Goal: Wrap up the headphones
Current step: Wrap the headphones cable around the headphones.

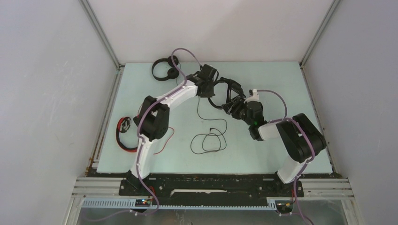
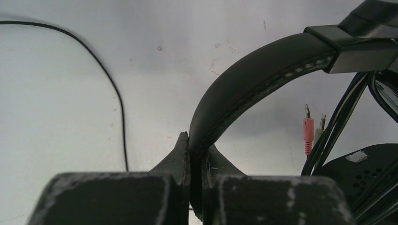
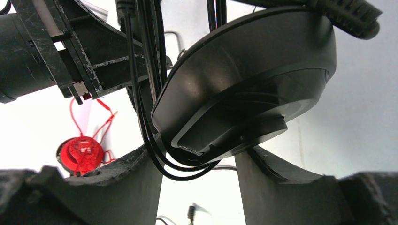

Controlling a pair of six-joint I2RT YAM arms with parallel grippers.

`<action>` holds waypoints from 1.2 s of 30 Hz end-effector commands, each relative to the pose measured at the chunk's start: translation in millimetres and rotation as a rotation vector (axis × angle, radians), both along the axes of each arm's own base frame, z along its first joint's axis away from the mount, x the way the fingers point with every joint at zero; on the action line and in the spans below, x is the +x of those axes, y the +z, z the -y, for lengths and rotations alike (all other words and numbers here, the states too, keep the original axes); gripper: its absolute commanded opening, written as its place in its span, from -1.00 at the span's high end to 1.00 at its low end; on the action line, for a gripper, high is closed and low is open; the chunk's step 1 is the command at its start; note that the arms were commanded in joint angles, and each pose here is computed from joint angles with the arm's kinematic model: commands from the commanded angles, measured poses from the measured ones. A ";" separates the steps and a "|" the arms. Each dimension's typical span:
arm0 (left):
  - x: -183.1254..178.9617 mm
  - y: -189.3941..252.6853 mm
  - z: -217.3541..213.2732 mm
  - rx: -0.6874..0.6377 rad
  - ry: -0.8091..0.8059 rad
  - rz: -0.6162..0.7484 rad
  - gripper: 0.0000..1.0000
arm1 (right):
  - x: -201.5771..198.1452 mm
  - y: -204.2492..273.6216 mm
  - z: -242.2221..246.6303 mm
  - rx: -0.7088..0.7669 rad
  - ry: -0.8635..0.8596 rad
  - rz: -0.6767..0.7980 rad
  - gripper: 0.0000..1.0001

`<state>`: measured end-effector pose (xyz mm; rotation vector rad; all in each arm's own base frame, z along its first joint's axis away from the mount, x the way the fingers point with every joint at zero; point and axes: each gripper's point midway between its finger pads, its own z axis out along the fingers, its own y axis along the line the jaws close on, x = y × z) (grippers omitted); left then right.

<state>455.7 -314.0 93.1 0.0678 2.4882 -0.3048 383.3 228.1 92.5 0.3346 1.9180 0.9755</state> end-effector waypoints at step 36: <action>-8.4 -33.8 44.3 -0.129 -0.103 -0.070 0.16 | -19.3 -55.7 34.9 -0.030 -0.084 -0.316 -0.37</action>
